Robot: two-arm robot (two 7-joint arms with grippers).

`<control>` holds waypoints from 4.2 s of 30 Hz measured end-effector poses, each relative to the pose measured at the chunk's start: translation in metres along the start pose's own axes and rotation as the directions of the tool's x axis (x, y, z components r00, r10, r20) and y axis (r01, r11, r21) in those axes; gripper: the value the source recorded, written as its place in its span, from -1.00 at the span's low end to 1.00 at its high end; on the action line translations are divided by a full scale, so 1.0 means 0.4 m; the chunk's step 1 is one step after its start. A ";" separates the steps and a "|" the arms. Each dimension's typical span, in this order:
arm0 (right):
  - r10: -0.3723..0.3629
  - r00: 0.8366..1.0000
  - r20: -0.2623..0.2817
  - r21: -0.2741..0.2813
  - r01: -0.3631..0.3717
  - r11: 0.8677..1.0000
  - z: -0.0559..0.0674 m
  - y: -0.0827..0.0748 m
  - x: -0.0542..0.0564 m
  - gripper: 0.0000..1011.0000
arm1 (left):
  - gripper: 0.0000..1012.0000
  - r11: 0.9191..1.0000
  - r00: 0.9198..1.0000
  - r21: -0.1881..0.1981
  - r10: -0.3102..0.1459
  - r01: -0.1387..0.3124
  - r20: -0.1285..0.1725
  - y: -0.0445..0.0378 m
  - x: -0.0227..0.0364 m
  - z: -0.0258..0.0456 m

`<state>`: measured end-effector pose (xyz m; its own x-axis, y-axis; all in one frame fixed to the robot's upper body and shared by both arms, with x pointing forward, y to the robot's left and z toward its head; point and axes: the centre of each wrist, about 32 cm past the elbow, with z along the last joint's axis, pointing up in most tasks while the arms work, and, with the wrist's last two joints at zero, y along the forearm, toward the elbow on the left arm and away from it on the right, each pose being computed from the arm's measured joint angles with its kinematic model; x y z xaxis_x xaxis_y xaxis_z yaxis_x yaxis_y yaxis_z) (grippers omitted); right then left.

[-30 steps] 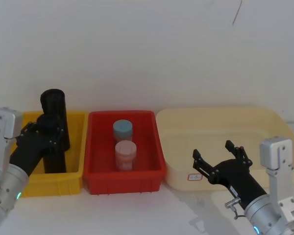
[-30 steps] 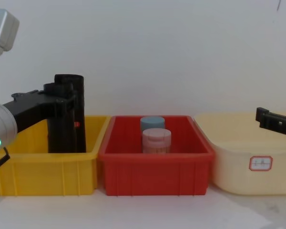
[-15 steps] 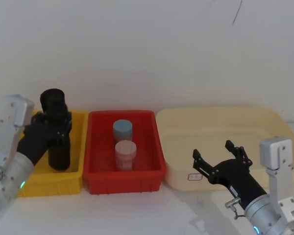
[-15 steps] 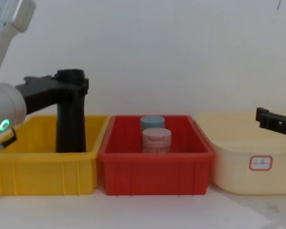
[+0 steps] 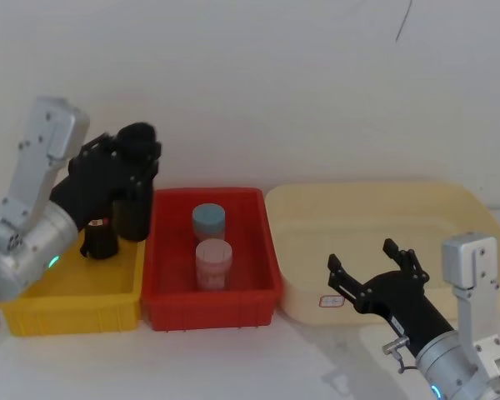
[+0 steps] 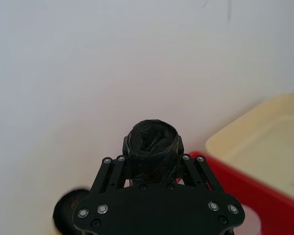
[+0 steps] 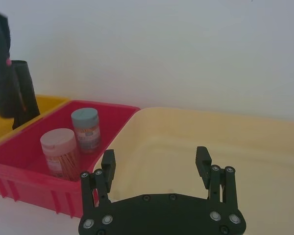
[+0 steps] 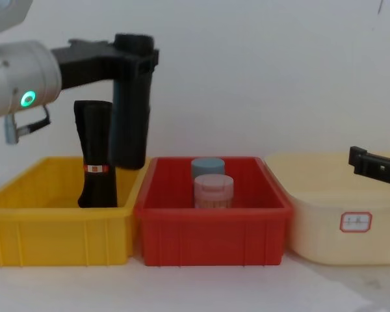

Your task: Pick up the garbage bag with the one hand and transfer it to the other hand.

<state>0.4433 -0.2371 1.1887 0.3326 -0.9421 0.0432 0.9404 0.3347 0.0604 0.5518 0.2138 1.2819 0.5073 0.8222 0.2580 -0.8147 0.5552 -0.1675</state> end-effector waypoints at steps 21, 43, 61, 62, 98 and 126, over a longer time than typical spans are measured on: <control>0.000 1.000 0.000 0.000 0.000 1.000 0.000 0.000 0.000 0.98 | -0.14 0.950 0.958 -0.134 -0.286 0.282 -0.008 -0.156 0.010 0.074; 0.000 1.000 0.000 0.000 0.000 1.000 0.000 0.000 0.000 0.98 | -0.14 0.792 0.810 -0.272 -0.583 0.547 -0.069 -0.390 -0.040 0.061; 0.000 1.000 0.000 0.000 0.000 1.000 0.000 0.000 0.000 0.98 | -0.14 0.759 0.774 -0.305 -0.626 0.575 -0.099 -0.415 -0.064 0.054; 0.000 1.000 0.000 0.000 0.000 1.000 0.000 0.000 0.000 0.98 | -0.14 0.760 0.773 -0.306 -0.626 0.574 -0.104 -0.414 -0.064 0.053; -0.007 0.999 0.045 0.090 0.003 0.996 -0.156 -0.011 0.011 0.98 | -0.14 0.748 0.753 -0.322 -0.643 0.580 -0.139 -0.410 -0.071 0.046; -0.024 0.999 0.022 0.141 0.021 0.990 -0.161 -0.001 0.044 0.98 | -0.14 0.748 0.752 -0.323 -0.644 0.580 -0.141 -0.410 -0.072 0.045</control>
<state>0.4535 -0.2553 1.1252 0.3085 -0.9491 0.0633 0.9276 0.3149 0.2011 0.6658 0.0969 1.3192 0.9457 0.2786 0.1677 -0.2246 0.9326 -0.2826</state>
